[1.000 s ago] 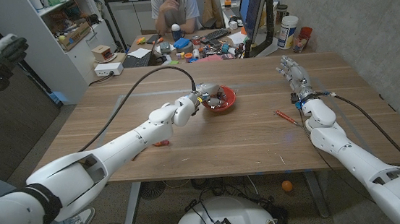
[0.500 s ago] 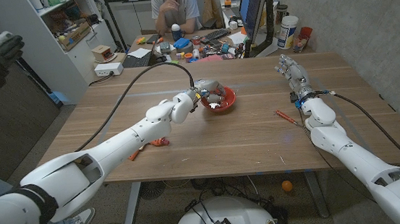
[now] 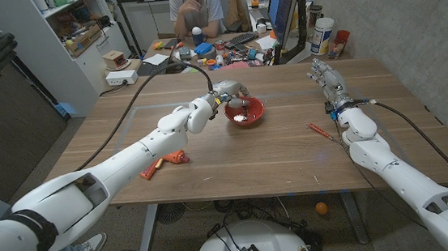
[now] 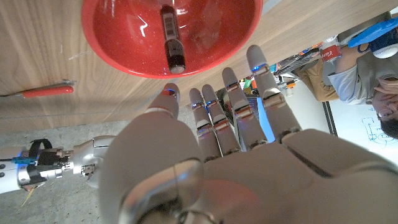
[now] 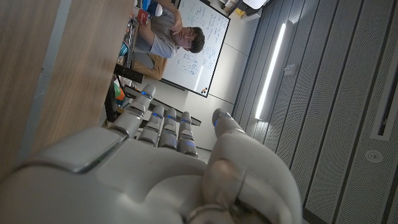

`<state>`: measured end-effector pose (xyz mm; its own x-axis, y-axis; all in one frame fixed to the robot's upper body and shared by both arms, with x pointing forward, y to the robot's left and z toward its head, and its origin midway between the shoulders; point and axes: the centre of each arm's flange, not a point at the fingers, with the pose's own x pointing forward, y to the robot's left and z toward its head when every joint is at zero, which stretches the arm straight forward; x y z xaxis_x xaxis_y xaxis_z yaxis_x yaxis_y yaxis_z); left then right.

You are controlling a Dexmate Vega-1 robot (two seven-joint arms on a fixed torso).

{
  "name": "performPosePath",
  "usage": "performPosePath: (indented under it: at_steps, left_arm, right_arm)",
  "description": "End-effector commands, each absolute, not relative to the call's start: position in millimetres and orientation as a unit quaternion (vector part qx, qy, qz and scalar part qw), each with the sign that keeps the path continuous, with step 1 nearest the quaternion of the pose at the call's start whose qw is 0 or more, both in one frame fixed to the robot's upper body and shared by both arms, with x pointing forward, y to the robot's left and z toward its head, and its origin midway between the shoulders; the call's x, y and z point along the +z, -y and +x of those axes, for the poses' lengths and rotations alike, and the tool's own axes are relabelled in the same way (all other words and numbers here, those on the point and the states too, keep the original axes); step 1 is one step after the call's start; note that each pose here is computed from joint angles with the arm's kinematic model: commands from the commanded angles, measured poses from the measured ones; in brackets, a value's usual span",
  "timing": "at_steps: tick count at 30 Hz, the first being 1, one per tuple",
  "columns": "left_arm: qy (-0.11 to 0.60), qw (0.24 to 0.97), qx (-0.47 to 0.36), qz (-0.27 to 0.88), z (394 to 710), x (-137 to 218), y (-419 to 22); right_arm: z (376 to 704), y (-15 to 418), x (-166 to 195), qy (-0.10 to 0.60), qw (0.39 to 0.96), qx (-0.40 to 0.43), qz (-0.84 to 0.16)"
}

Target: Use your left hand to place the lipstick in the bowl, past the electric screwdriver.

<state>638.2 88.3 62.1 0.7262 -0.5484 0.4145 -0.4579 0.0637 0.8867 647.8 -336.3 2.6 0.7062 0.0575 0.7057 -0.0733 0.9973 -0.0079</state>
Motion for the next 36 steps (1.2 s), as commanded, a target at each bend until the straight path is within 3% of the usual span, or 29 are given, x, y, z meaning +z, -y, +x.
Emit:
performPosePath:
  at_steps: [1,11,20,29,36]
  left_arm:
    - [0.401,0.658,0.003,0.638,614,97,-113]
    - [0.432,0.716,0.024,0.548,583,119,-148]
    - [0.437,0.794,0.034,0.421,562,122,-205]
    - [0.429,0.863,0.003,0.266,568,114,-279]
    - [0.427,0.877,-0.018,0.22,572,108,-312]
  right_arm:
    - [635,326,13,0.389,0.92,0.041,-0.009]
    - [624,316,24,0.4,0.915,0.049,-0.023]
    - [616,305,29,0.401,0.914,0.056,-0.031]
    - [603,283,33,0.415,0.908,0.043,-0.042]
    - [588,266,28,0.417,0.908,0.022,-0.047]
